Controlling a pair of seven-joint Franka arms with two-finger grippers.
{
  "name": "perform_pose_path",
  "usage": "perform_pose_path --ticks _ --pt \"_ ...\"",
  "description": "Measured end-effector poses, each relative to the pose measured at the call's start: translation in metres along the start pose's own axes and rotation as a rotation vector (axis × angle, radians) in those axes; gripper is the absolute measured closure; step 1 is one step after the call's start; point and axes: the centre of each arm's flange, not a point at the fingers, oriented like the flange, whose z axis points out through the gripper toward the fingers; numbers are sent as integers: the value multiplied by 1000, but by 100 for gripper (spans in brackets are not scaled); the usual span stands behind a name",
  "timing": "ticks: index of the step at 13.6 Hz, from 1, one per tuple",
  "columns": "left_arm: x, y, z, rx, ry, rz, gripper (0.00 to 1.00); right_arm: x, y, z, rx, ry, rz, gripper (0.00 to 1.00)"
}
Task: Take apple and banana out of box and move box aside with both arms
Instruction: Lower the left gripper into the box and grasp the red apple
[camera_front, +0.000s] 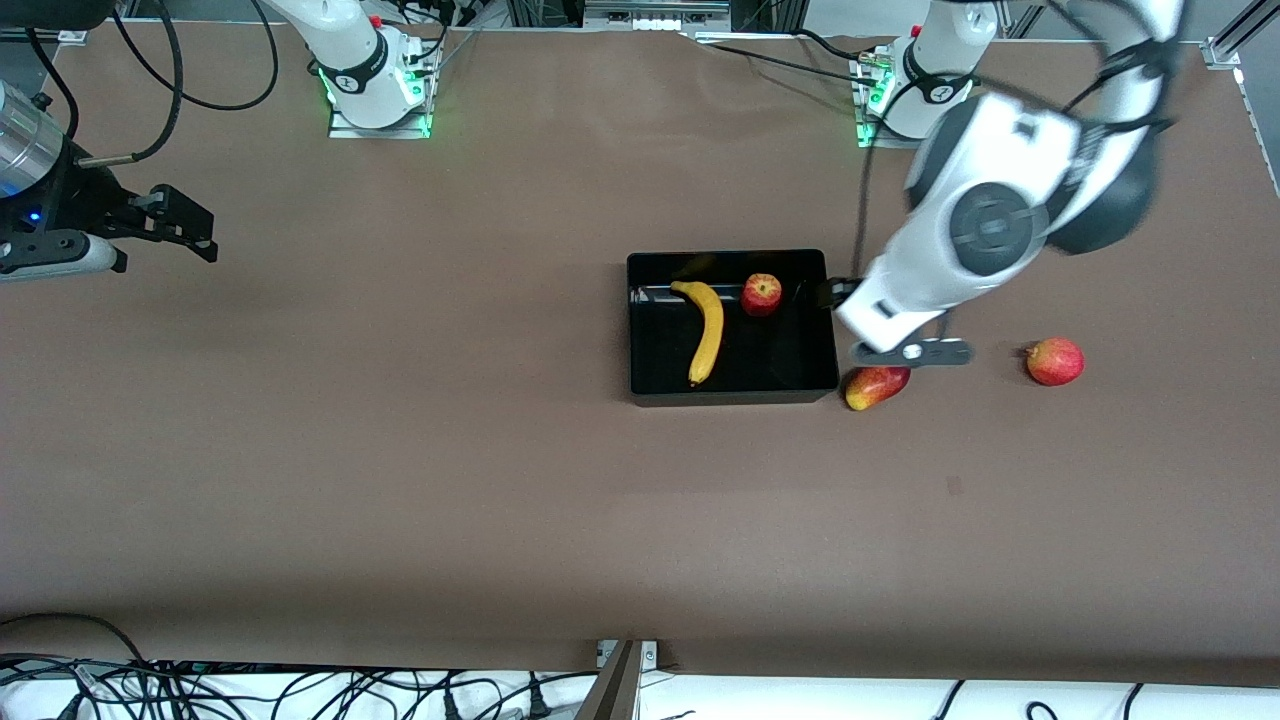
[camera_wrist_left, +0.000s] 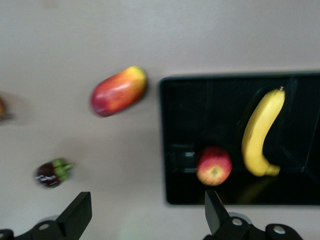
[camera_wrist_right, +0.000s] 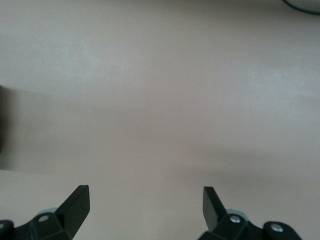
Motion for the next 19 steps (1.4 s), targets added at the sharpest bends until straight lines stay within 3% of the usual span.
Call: perform_pose_path --ticks 4,8,14,19 --pt "-41 63 112 -7 65 -39 0 0 0 0 0 0 0 0" --pt "-69 59 184 -34 117 -30 0 0 0 0 0 0 0 0" --pt "-92 81 229 -56 151 -51 0 0 0 0 0 0 0 0" --pt "-89 79 230 -58 156 -57 0 0 0 0 0 0 0 0"
